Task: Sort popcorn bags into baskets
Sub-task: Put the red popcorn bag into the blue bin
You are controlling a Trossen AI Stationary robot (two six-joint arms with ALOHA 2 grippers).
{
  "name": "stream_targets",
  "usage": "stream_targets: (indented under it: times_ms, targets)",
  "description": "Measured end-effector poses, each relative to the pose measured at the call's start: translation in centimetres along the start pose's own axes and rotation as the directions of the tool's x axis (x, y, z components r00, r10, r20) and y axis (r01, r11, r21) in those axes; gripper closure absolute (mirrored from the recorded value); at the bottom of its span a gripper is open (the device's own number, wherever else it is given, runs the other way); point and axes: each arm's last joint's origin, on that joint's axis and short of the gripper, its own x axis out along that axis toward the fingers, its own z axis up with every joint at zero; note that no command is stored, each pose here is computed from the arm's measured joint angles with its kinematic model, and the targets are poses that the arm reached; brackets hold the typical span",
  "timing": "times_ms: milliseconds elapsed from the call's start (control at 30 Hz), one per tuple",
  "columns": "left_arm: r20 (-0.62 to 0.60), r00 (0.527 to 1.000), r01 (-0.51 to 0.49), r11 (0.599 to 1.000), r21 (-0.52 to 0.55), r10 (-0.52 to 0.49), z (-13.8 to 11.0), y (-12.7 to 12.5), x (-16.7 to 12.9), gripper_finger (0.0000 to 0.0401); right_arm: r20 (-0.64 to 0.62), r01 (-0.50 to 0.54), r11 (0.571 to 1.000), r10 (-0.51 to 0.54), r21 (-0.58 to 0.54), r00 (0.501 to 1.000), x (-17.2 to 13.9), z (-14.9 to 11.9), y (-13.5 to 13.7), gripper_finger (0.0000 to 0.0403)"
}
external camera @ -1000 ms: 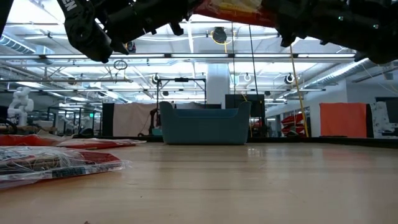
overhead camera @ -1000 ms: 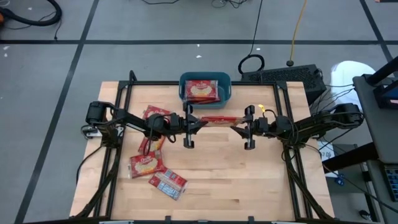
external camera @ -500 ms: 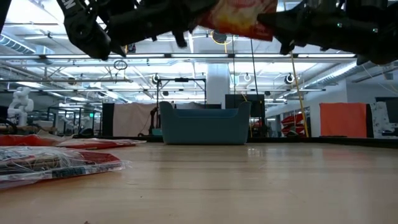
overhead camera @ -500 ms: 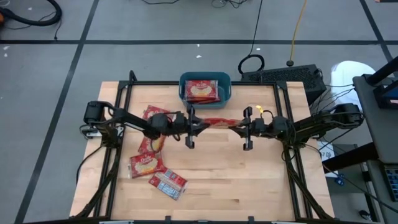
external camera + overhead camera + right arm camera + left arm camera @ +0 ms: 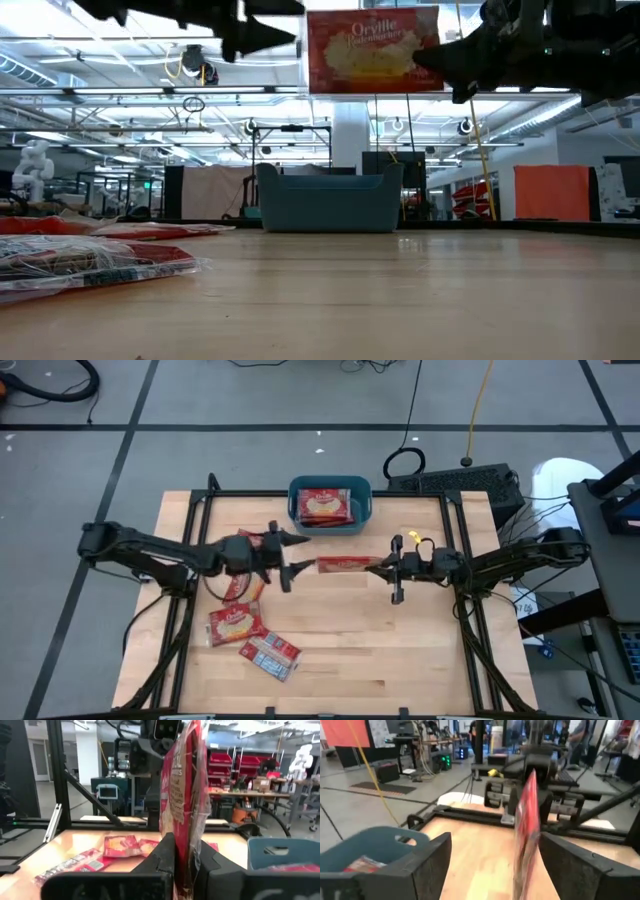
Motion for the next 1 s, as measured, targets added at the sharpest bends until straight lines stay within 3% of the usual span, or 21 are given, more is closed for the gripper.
stream_targets:
  times_ms: [167,267,400,500,700,767,1000]
  targets:
    - [0.016,1.000,-0.005,0.999,-0.053,0.005,2.3,0.5,-1.5,0.0110,-0.102,0.012,1.000,-0.009,0.027,0.995,-0.1,-0.9,-0.2,0.0389]
    - [-0.131,0.991,-0.024,0.999,-0.031,0.020,3.7,0.6,-1.2,0.0131,-0.130,0.019,0.999,-0.013,0.044,0.991,-0.1,-1.3,-0.3,0.0389]
    - [-0.277,0.960,-0.025,1.000,0.000,0.024,5.2,0.4,1.0,0.0153,-0.162,0.024,0.999,-0.017,0.041,0.987,0.0,-1.7,-0.3,0.0388]
    - [-0.312,0.948,0.054,0.998,-0.028,-0.060,6.6,0.1,3.8,0.0159,-0.203,0.043,0.998,-0.035,0.035,0.979,-0.1,-2.1,-0.3,0.0388]
    - [-0.499,0.859,0.138,0.990,0.014,-0.113,5.1,-0.7,9.3,0.0139,-0.221,0.045,0.998,-0.034,0.044,0.975,0.0,-2.4,-0.3,0.0388]
    - [-0.510,0.853,0.151,0.988,0.032,-0.114,4.9,-1.0,11.1,0.0126,-0.232,0.048,0.997,-0.034,0.056,0.972,0.0,-2.6,-0.3,0.0388]
    - [-0.624,0.768,0.207,0.978,0.030,-0.144,1.9,-1.6,14.6,0.0100,-0.246,0.068,0.996,-0.053,0.053,0.968,0.0,-2.7,-0.4,0.0388]
